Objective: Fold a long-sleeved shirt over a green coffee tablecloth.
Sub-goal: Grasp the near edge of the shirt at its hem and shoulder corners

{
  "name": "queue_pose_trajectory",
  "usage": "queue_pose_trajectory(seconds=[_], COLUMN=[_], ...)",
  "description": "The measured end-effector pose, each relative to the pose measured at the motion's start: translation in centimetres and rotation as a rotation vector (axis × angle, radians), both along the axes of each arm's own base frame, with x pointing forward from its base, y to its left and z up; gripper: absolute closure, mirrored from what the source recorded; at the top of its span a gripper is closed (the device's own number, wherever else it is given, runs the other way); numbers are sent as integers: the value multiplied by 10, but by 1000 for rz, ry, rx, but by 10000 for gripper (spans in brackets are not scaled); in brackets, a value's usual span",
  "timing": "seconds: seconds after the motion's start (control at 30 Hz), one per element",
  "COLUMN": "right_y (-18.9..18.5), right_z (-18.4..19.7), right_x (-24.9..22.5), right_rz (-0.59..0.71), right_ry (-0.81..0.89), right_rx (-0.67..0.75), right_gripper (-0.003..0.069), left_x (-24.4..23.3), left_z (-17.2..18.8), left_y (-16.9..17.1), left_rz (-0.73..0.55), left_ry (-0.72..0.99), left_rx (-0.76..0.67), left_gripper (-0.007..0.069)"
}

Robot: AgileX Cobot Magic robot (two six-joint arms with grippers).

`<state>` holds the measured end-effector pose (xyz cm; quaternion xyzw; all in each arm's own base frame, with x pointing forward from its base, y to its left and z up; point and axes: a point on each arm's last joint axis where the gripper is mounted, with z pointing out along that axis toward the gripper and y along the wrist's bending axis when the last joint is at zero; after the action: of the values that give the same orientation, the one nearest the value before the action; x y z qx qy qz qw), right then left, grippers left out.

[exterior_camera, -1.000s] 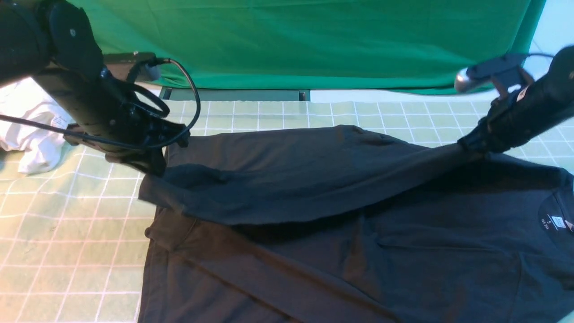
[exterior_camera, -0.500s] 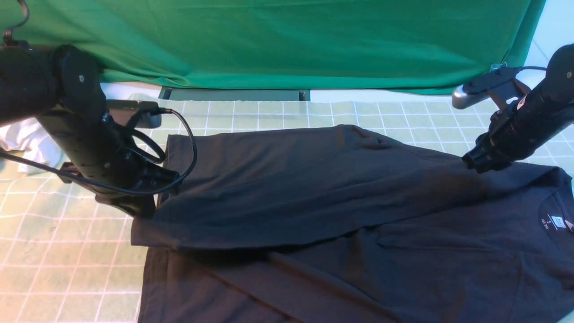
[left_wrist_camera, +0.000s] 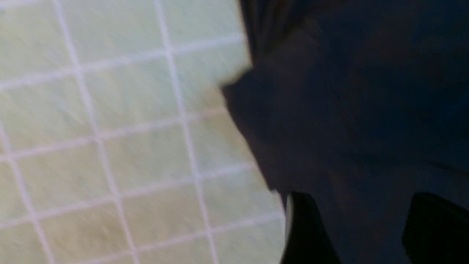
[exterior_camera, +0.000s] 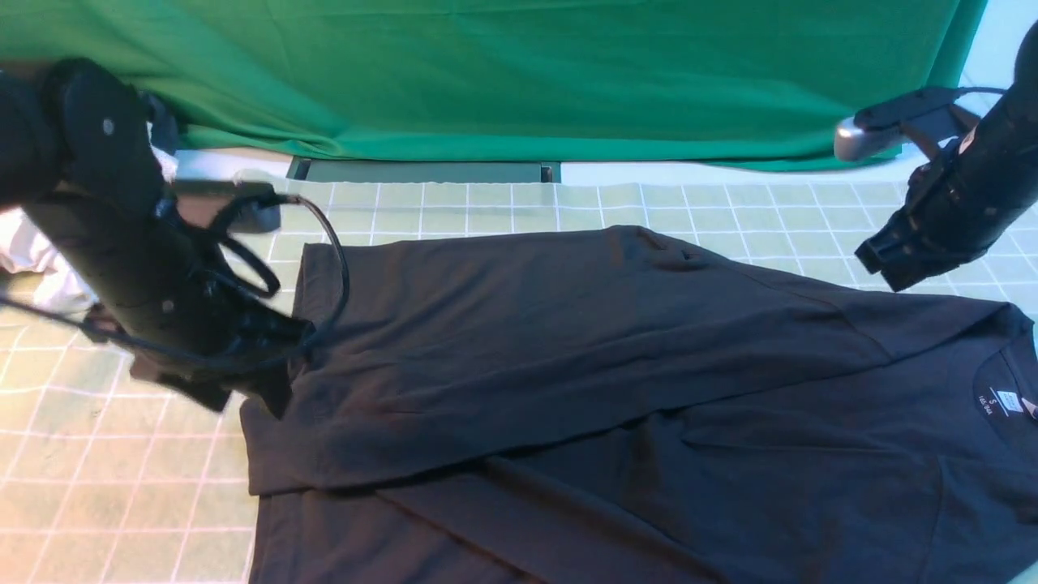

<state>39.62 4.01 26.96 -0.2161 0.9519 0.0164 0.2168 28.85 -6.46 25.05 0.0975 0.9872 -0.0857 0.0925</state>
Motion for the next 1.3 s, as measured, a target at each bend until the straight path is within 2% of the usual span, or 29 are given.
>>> queue_pose_trajectory(seconds=[0.13,0.3,0.33,0.4,0.6,0.77,0.93,1.07,1.2,1.3], right_y=[18,53,61,70,86,87,87,86,84,79], right_z=[49,97,100,101,68,48,47,56,64,76], right_x=[-27,-82,-95,-110,-133,-142,-147,-150,-155,-165], right_rz=[53,174,208,246,321,334,331,334,372,393], right_ry=[-104,-238,-252,-266,-184,-112,-145,-211,-248,-297], right_rx=[13,51,61,73,63,49,77,94,81,74], right_gripper=[615,615,615,615,610,600,595,595,595,595], left_x=[-49,-119,-132,-143,-179,-191,-189,-189,-188,-186], left_z=[-8,-24,-25,-28,-45,-68,-89,-94,-84,-63], left_y=[-31,-65,-71,-76,-91,-86,-87,-88,-90,-93], left_rz=[-146,-461,-539,-608,-846,-937,-954,-954,-910,-872], left_ry=[24,80,90,99,114,154,167,179,199,157], left_rx=[-2,23,40,62,169,279,312,328,330,302], left_gripper=[297,297,297,297,298,311,353,472,629,659])
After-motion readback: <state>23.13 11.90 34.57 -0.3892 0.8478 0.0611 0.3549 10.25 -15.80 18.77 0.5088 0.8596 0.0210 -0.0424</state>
